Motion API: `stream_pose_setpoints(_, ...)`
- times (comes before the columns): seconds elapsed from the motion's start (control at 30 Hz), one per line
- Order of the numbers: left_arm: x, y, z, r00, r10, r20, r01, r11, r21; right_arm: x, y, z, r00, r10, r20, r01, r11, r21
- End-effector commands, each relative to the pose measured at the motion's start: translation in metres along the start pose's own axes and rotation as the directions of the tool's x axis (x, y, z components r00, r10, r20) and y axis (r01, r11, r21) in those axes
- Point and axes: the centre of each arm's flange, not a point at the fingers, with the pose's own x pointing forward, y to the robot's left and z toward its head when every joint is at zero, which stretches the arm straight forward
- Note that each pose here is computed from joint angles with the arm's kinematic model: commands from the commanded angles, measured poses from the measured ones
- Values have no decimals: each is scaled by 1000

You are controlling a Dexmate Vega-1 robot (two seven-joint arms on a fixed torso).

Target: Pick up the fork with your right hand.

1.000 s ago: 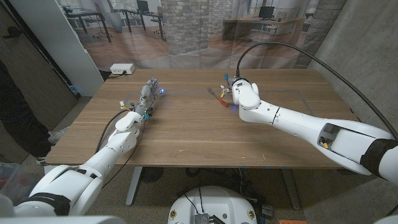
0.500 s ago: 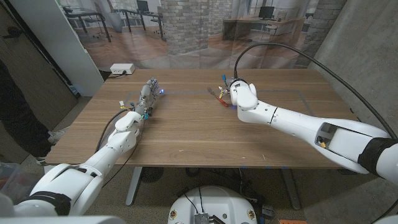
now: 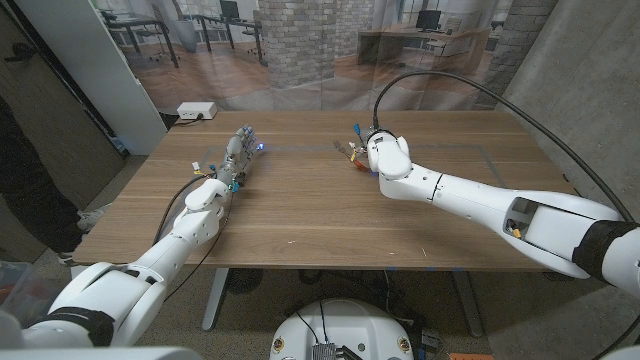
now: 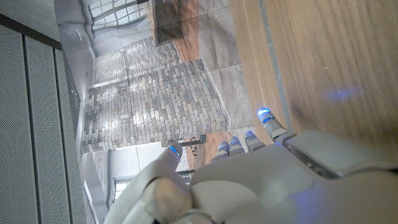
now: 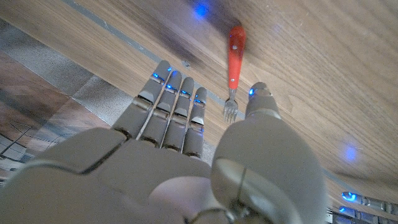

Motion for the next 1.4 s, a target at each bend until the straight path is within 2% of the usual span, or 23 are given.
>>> stream_pose_setpoints(0.03, 0, 1, 0, 1000, 2, -3, -2, 1000, 0, 2, 6, 4, 1000, 1, -10, -1, 1000, -25)
stream_pose_setpoints(0.5, 1, 1, -1, 1000, 1, -6, -1, 1000, 1, 8, 14, 3, 999, 33, -36, -35, 998, -49)
stream_pose_setpoints(1.4, 5, 4, -1, 1000, 7, -4, -7, 1000, -1, 17, 23, 4, 998, 53, -39, -55, 997, -48)
